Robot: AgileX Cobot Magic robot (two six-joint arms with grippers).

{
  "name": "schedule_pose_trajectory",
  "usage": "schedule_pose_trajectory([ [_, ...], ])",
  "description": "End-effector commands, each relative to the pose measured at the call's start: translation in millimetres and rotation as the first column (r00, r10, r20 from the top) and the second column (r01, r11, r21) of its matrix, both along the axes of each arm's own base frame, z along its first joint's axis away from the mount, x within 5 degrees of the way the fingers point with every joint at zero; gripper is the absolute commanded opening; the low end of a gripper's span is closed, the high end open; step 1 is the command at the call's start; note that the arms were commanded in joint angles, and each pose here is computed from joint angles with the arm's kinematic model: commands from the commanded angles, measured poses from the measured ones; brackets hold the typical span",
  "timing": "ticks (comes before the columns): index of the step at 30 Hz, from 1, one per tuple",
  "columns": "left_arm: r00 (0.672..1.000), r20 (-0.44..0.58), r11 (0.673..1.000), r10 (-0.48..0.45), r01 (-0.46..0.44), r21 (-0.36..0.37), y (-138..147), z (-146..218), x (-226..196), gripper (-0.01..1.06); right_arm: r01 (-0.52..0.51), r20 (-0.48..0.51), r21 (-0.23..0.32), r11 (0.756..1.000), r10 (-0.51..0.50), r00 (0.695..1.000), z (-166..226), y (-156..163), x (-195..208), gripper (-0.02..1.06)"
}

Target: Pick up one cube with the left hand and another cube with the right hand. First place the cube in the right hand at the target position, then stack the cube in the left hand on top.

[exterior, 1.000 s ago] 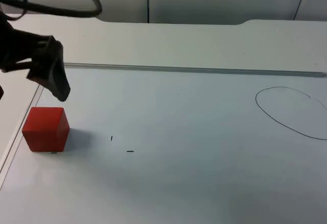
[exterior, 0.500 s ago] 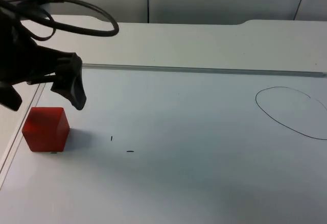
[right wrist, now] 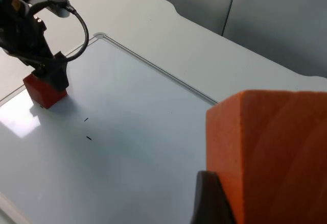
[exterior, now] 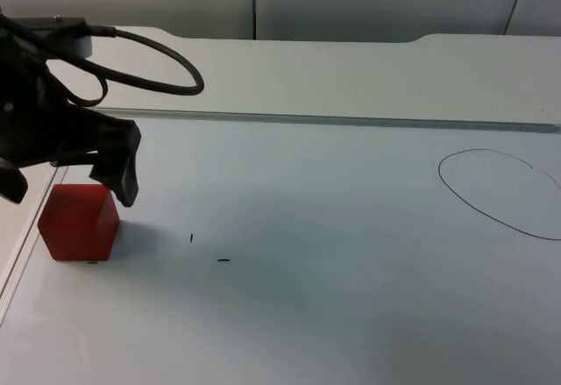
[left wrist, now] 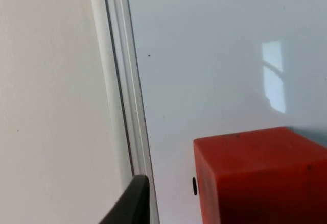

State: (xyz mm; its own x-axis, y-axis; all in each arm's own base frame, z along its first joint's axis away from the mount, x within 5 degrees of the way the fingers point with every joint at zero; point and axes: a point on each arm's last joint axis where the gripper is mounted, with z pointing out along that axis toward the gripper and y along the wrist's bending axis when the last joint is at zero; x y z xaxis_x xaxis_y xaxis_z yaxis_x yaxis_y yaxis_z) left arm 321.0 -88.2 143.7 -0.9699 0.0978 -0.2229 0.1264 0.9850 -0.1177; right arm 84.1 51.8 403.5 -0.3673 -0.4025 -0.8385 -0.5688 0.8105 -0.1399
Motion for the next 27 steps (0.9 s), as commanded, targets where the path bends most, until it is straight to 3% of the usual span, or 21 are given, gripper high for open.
schedule_pose_trajectory([
  [1,1.0,0.02,1.0,0.009,-0.009,-0.007,-3,1,2,1.04,0.0,0.027,0.006,1.0,0.0,1.0,1,0,1,0.0],
  [27,0.999,-0.053,1.0,0.005,-0.004,0.014,-2,-19,1,1.04,-0.003,0.048,0.018,1.0,0.002,0.999,3,0,1,0.0],
])
